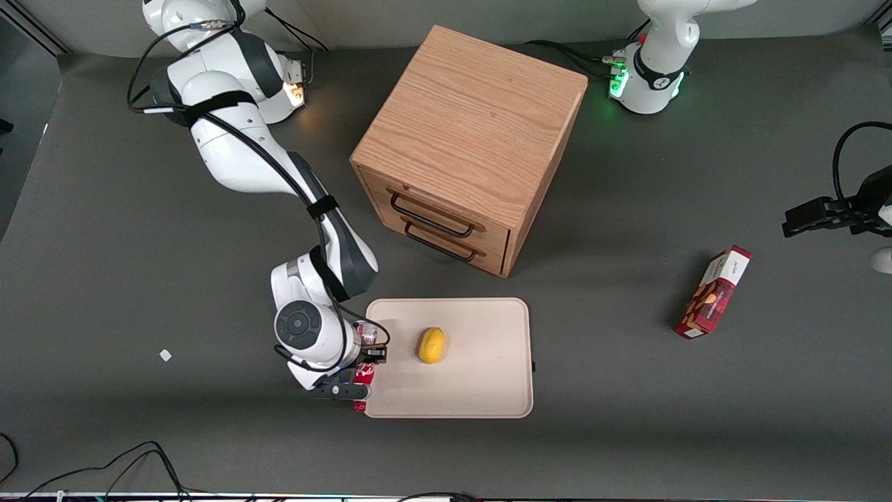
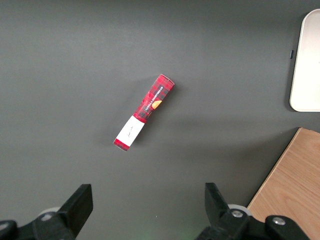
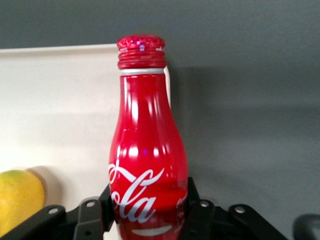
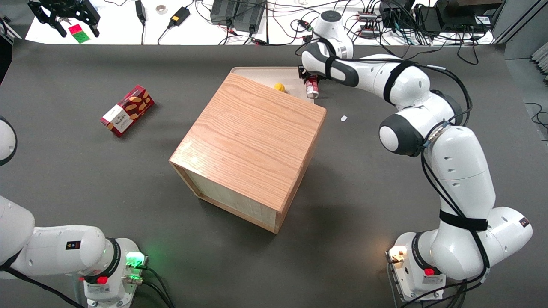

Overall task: Place coke bottle on tray
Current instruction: 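Carry the bottle over the white tray beside the lemon, then lower the bottle upright onto the tray and open the right gripper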

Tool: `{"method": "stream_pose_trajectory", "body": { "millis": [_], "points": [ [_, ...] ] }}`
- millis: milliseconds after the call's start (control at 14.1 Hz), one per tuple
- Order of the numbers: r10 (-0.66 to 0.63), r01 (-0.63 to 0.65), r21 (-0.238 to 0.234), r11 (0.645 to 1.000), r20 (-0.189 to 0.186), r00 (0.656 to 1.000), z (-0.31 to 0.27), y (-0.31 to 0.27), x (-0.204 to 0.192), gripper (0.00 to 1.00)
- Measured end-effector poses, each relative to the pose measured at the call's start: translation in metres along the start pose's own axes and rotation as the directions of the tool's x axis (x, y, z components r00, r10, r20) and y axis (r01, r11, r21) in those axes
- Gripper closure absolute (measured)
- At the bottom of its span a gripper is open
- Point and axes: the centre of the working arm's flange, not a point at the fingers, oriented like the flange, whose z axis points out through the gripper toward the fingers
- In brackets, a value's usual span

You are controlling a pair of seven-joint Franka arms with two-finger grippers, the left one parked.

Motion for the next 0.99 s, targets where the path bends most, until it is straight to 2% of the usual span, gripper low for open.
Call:
{"method": "stream_pose_trajectory", "body": {
  "millis": [213,781,923,994],
  "points": [
    [-0.007,0.007,0.001,1.0,0.01,1.0,0.017,-0.005,-0.005,0.45],
    [-0.007,0.007,0.003,1.0,0.007,1.0,0.019,-0.005,-0.004,0.45],
    [-0.004,0.004,0.008,1.0,0.006,1.0,0.017,-0.005,-0.004,0.3],
    [-0.001,0.001,0.013,1.0,0.005,1.0,0.016,-0.006,-0.003,0.19]
  ]
}}
